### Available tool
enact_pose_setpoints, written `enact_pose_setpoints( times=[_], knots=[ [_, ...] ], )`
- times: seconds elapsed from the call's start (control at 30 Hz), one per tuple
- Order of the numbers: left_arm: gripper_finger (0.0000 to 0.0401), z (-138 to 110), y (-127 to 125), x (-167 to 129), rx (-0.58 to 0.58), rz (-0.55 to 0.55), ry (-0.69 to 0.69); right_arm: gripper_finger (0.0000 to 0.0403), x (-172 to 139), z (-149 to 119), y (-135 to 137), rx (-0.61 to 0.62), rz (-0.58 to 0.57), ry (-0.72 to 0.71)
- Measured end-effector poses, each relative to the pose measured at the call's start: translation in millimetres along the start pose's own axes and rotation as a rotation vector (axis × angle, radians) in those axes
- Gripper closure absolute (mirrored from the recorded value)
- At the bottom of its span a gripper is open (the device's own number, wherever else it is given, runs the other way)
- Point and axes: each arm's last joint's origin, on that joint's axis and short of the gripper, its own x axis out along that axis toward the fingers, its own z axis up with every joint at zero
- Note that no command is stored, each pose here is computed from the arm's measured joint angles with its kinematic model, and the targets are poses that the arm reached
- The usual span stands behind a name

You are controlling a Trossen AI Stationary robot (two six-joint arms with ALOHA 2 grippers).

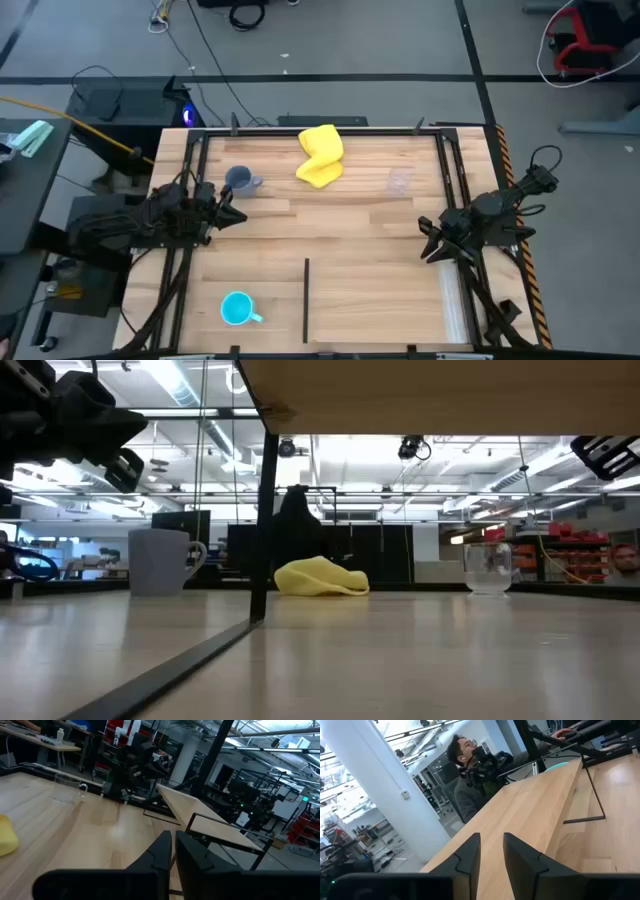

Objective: Stack small to large cups/mugs on shelf

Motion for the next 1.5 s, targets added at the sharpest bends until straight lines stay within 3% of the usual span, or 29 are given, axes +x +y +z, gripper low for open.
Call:
enact_pose_setpoints(
  times=[1.5],
  knots=[
    [0.0365,0.0,0.0,0.0,0.0,0.0,0.0,0.0312,0.0,0.1,0.0,0.0,0.0,0.0]
  ],
)
